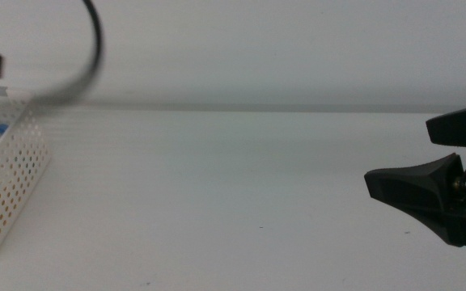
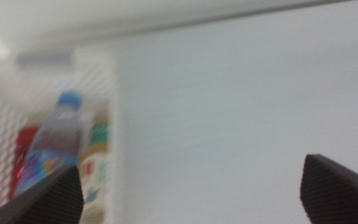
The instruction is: Use arms to grab the bottles and put them into the dustbin to the left of the table.
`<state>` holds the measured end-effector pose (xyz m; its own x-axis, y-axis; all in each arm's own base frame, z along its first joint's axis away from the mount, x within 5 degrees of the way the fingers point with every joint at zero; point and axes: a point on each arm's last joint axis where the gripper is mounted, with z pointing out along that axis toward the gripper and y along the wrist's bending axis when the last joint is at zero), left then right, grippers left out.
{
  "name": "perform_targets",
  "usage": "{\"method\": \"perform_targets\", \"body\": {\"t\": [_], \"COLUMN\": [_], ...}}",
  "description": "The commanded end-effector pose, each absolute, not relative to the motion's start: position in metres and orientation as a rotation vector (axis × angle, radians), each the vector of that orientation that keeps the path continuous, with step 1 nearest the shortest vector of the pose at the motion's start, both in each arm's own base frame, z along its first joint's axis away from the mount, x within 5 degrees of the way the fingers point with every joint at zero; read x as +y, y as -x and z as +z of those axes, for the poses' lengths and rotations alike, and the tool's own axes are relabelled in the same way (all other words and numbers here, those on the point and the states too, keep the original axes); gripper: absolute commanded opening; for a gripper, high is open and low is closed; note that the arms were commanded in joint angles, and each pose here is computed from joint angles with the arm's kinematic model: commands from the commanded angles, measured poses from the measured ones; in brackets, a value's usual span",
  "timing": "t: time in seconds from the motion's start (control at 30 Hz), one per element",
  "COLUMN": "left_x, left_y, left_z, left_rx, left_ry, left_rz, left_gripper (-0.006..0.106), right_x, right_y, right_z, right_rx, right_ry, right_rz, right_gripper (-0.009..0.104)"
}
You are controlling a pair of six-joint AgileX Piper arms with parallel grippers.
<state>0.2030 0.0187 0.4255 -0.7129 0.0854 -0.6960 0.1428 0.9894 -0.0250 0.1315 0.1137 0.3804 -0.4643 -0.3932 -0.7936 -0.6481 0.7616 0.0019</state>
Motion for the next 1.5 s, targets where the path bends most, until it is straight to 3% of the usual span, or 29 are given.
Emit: {"method": "perform_targets", "body": {"t": [0.0, 0.13, 0.37, 1.1, 1.47], "left_x": [-0.005, -0.023, -0.017, -0.018, -0.014], "left_y": [-0.176, -0.133, -0.095, -0.087, -0.085], "left_z": [0.427, 0.422, 0.425, 0.432, 0.431], "left_rx": [2.261, 2.139, 1.962, 1.777, 1.788], "left_ry": [-0.194, -0.275, -0.252, -0.297, -0.240], "left_rz": [-0.093, -0.013, -0.023, -0.058, -0.044], "left_gripper": [0.094, 0.094, 0.094, 0.094, 0.094], "right_x": [0.113, 0.113, 0.113, 0.113, 0.113], "right_y": [-0.131, -0.131, -0.131, -0.131, -0.131], "right_z": [0.381, 0.381, 0.381, 0.381, 0.381], "right_rx": [2.100, 2.100, 2.100, 2.100, 2.100], "right_ry": [0.786, 0.786, 0.786, 0.786, 0.786], "right_rz": [0.380, 0.380, 0.380, 0.380, 0.380], "right_gripper": [0.086, 0.086, 0.086, 0.086, 0.086]}}
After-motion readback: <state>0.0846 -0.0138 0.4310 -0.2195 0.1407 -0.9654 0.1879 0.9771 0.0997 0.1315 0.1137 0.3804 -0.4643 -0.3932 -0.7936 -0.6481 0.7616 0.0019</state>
